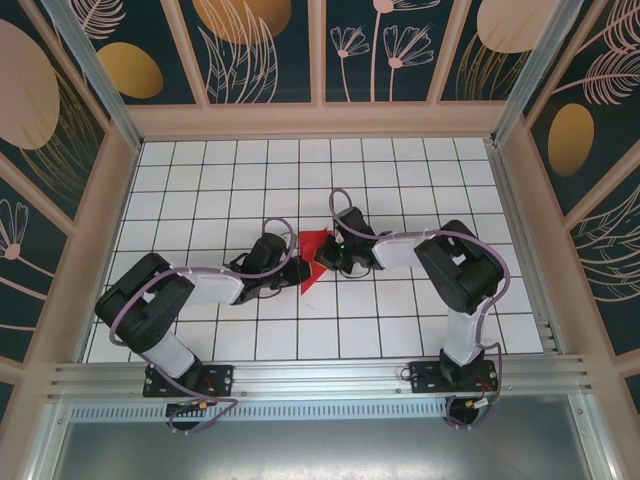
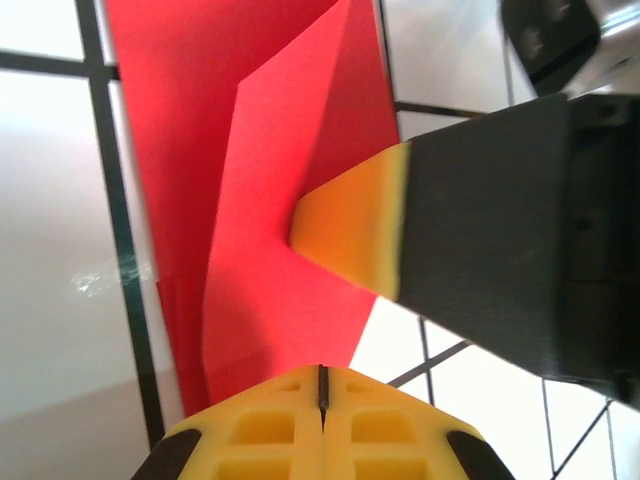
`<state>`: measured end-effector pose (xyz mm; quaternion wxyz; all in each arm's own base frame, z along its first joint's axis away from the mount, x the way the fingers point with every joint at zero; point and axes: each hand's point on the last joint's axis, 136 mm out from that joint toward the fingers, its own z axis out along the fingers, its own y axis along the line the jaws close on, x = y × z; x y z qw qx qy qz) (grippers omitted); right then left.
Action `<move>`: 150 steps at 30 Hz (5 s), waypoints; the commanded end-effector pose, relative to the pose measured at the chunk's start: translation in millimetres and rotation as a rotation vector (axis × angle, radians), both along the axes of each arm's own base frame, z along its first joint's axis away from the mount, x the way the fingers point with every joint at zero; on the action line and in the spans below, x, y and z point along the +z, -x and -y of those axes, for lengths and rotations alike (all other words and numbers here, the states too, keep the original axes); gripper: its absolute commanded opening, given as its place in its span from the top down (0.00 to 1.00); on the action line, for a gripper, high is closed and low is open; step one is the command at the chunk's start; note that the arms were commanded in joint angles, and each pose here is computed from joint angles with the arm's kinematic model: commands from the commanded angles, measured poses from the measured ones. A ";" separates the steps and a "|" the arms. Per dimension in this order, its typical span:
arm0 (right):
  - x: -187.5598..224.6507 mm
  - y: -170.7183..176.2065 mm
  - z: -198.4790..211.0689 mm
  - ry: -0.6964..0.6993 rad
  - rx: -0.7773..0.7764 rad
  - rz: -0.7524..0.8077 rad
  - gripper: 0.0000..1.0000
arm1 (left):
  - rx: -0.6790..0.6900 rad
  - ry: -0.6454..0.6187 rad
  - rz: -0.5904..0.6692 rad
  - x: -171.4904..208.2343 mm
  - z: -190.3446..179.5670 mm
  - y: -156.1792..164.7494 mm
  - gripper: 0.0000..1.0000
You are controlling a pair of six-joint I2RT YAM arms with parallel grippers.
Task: Fold a paper plane with a square sheet of paper (pick it up from the middle)
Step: Fourth fold the wing at the center of the table, then turn over the paper at the center of the table.
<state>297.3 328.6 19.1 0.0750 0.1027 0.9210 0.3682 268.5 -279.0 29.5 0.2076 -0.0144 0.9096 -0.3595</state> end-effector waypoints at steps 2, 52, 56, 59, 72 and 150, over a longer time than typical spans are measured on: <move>18.1 -3.3 -6.1 -0.015 0.047 0.059 1.00 | -0.011 -0.027 -0.021 -8.8 1.7 0.6 1.00; -27.9 -145.6 65.4 0.174 -0.056 0.179 1.00 | -0.073 -0.134 -0.177 -58.2 -17.9 39.1 1.00; -24.7 -153.2 70.5 0.180 -0.073 0.188 1.00 | -0.073 -0.135 -0.175 -57.8 -18.0 38.9 1.00; -18.8 -162.7 74.3 0.191 -0.084 0.204 1.00 | -0.076 -0.135 -0.177 -58.2 -18.1 39.5 1.00; 29.1 -172.3 68.9 0.177 -0.058 0.285 0.98 | -0.061 -0.089 -0.078 -21.8 -6.2 18.4 0.98; 23.1 -36.9 -19.0 -0.028 0.129 0.138 0.71 | 0.076 0.131 0.002 10.8 -8.1 -35.8 0.68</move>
